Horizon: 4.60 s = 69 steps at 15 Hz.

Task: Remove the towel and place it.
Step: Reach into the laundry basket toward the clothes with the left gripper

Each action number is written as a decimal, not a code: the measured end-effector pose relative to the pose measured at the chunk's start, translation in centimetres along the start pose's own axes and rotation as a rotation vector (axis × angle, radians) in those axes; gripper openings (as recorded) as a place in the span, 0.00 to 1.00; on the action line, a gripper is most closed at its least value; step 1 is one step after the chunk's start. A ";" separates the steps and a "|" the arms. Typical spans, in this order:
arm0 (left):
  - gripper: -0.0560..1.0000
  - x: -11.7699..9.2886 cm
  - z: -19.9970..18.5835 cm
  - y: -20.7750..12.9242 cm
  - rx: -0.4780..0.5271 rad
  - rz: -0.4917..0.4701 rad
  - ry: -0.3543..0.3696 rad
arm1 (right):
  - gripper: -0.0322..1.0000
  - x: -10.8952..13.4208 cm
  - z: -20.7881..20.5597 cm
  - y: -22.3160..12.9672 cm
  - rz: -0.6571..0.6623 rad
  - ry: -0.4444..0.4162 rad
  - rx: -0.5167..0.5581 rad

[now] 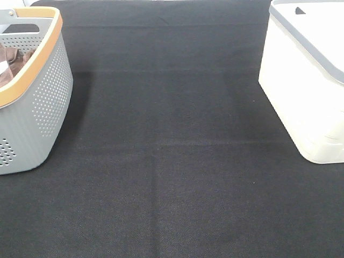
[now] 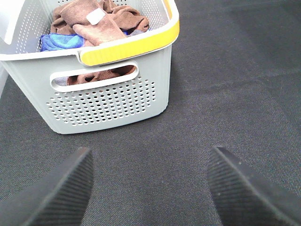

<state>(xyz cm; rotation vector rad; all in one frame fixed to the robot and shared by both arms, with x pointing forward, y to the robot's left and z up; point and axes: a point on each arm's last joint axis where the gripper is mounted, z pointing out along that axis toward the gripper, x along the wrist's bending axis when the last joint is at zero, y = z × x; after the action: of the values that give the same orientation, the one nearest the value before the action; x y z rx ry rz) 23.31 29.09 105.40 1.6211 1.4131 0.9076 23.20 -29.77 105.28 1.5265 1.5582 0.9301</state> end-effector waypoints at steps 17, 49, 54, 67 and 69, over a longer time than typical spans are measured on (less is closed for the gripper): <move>0.68 0.0 0.0 0.0 0.000 0.000 0.000 | 0.63 0.0 0.0 0.0 0.000 0.000 0.000; 0.68 0.0 0.0 0.0 0.000 0.000 0.000 | 0.63 0.0 0.0 0.0 0.000 0.000 0.000; 0.68 0.0 0.0 0.0 0.000 0.000 0.000 | 0.63 0.0 0.0 0.0 0.000 0.000 0.000; 0.68 2.0 5.4 9.8 -0.262 -0.150 0.062 | 0.63 0.0 0.0 0.0 0.000 0.000 0.000; 0.68 2.7 8.2 12.9 -0.220 -0.136 0.083 | 0.63 0.0 0.0 0.0 0.000 0.000 0.000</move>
<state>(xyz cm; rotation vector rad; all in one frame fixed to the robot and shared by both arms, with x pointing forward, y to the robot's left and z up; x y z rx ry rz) 36.54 30.01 113.50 1.3217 1.4077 1.0216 23.20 -29.77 105.28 1.5265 1.5582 0.9301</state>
